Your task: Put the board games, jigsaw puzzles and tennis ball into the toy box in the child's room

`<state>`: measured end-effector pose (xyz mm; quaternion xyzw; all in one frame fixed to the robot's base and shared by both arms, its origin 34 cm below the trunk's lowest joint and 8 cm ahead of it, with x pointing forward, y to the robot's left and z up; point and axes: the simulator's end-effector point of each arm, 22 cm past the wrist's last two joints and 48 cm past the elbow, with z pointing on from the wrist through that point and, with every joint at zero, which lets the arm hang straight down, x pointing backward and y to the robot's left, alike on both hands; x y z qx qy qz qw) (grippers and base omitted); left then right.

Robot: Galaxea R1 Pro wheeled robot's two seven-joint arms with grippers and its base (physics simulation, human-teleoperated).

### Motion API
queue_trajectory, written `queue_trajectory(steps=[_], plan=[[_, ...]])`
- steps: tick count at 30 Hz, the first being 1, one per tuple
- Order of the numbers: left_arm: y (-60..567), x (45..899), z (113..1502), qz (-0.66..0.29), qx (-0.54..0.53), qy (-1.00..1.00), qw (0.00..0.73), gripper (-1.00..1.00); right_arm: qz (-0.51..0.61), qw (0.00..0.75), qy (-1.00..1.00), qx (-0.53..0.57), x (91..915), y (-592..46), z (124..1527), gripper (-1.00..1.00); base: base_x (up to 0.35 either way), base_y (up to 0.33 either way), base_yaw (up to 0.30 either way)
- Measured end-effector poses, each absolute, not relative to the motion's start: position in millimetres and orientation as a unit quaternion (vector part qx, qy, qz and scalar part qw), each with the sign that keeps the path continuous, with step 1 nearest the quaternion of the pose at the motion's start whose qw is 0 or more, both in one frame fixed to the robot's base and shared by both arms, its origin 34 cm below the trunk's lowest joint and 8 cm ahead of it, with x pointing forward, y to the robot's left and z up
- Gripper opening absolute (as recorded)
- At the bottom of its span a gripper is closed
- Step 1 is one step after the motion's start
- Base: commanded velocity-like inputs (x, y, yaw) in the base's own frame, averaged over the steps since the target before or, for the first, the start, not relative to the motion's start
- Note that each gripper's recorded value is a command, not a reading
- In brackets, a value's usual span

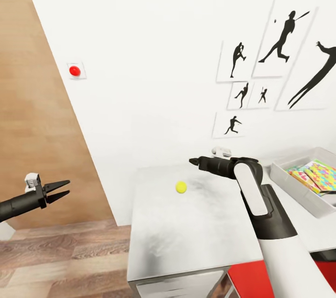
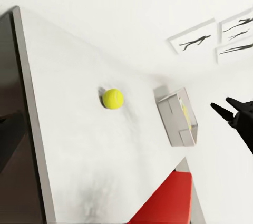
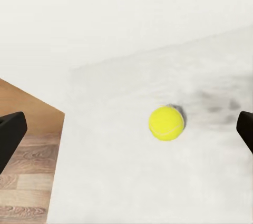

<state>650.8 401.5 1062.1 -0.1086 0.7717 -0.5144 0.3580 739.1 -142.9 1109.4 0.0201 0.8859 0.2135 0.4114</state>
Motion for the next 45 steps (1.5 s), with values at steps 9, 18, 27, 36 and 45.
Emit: queue_trajectory(steps=[9, 18, 27, 36, 45], plan=[[402, 651, 1064, -0.514, -0.108, 0.771, 0.359, 1.0, 0.214, 0.413, 0.885, 0.018, 739, -134, 1112, 1.0, 0.131, -0.063, 0.172], [401, 651, 1063, -0.515, -0.108, 0.771, 0.359, 1.0, 0.187, 0.397, 0.898, 0.03, 745, -130, 1077, 1.0, 0.01, -0.012, 0.01], [401, 651, 1063, -0.514, -0.108, 0.771, 0.359, 1.0, 0.132, 0.324, 0.936, 0.032, 755, -100, 1005, 1.0, 0.0, 0.0, 0.0], [402, 651, 1059, -0.513, -0.109, 0.772, 0.358, 1.0, 0.114, 0.317, 0.94, 0.048, 764, -102, 989, 1.0, 0.074, 0.095, 0.0], [403, 653, 1055, -0.51, -0.108, 0.774, 0.36, 1.0, 0.112, 0.315, 0.941, 0.049, 765, -104, 984, 1.0, 0.007, 0.003, -0.012]])
